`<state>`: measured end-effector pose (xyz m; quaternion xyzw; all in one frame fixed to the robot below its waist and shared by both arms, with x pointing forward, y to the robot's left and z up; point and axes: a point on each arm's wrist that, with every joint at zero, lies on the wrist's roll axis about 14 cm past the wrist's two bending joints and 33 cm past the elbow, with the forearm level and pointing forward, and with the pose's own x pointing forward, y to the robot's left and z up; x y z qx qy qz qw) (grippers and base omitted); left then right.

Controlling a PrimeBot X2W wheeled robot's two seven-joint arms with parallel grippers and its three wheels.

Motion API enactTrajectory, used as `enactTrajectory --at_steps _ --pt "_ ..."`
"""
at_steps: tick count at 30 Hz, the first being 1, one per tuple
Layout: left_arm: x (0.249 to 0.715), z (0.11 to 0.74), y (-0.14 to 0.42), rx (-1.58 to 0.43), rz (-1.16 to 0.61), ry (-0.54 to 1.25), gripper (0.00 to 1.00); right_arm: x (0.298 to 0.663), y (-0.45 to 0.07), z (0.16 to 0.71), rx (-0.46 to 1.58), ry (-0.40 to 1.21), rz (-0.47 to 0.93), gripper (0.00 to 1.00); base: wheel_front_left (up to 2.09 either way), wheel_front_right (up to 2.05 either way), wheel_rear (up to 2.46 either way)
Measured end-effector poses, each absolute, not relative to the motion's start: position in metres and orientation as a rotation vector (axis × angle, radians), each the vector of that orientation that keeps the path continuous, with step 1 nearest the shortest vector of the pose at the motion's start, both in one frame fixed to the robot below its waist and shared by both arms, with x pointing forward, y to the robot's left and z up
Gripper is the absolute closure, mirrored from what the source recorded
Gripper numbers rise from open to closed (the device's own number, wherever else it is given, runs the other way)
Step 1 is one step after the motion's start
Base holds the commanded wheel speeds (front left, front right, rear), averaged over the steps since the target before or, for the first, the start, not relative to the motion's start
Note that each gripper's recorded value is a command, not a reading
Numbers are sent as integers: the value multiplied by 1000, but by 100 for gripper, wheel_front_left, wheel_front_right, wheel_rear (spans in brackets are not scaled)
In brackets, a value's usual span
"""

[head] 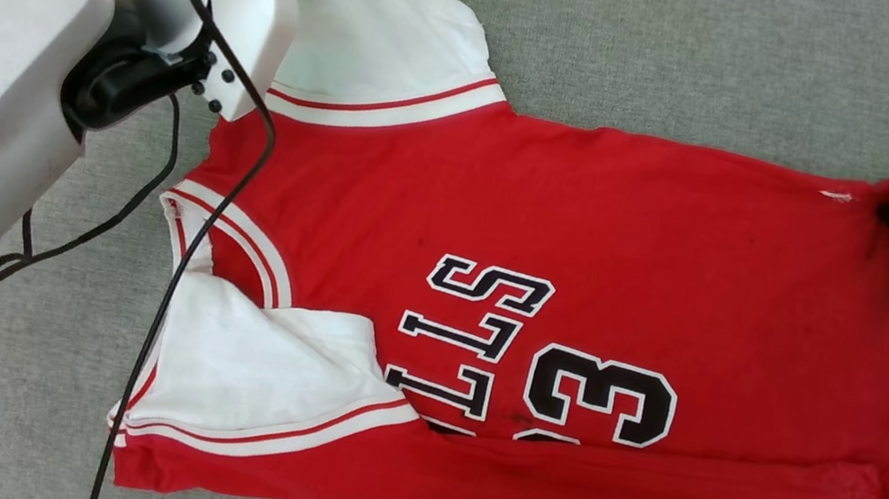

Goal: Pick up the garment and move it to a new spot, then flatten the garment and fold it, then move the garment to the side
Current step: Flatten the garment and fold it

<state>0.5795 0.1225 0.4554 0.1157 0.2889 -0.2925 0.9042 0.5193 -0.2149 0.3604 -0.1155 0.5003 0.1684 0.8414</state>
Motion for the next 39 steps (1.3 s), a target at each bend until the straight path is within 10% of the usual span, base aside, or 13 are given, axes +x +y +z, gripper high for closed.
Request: enactTrajectory --at_steps 15,39 --pt "546 495 132 147 -556 491 100 516 -198 429 -175 694 405 100 0 0 0" --pt "422 476 156 19 -449 519 100 426 -204 446 -129 573 417 100 0 0 0"
